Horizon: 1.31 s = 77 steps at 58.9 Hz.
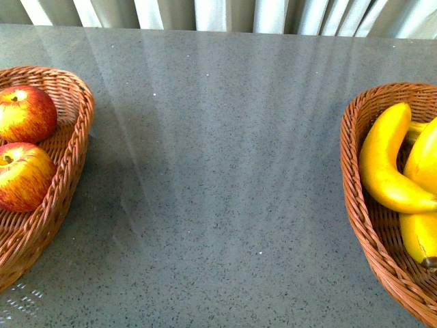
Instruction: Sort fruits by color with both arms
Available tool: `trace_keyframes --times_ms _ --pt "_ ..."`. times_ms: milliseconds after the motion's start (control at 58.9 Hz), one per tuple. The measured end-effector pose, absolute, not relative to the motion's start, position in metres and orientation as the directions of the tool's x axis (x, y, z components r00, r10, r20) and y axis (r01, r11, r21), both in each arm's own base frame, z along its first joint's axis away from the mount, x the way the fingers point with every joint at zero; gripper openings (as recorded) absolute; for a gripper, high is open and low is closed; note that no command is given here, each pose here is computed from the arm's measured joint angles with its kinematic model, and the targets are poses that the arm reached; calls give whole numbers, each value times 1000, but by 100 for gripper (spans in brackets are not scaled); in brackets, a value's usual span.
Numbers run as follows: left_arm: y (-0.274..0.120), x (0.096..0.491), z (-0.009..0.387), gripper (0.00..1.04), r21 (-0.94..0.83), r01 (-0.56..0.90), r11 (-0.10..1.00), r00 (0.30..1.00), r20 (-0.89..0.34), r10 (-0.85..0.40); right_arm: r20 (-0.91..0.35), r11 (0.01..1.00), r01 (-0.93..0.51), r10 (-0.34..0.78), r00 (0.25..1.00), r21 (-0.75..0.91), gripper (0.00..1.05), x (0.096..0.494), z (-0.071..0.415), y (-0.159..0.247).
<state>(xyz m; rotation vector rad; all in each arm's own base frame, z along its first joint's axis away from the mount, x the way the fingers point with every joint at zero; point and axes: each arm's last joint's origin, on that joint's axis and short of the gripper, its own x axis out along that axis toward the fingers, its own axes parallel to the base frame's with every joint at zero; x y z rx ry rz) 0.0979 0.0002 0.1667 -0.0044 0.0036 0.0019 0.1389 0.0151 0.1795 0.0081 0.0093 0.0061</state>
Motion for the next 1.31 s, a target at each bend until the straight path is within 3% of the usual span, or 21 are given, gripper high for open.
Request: trace_keyframes --times_ms 1308 --pt "0 98 167 96 -5 -2 1000 1000 -4 2 13 1000 -2 2 1000 6 2 97 170 0"
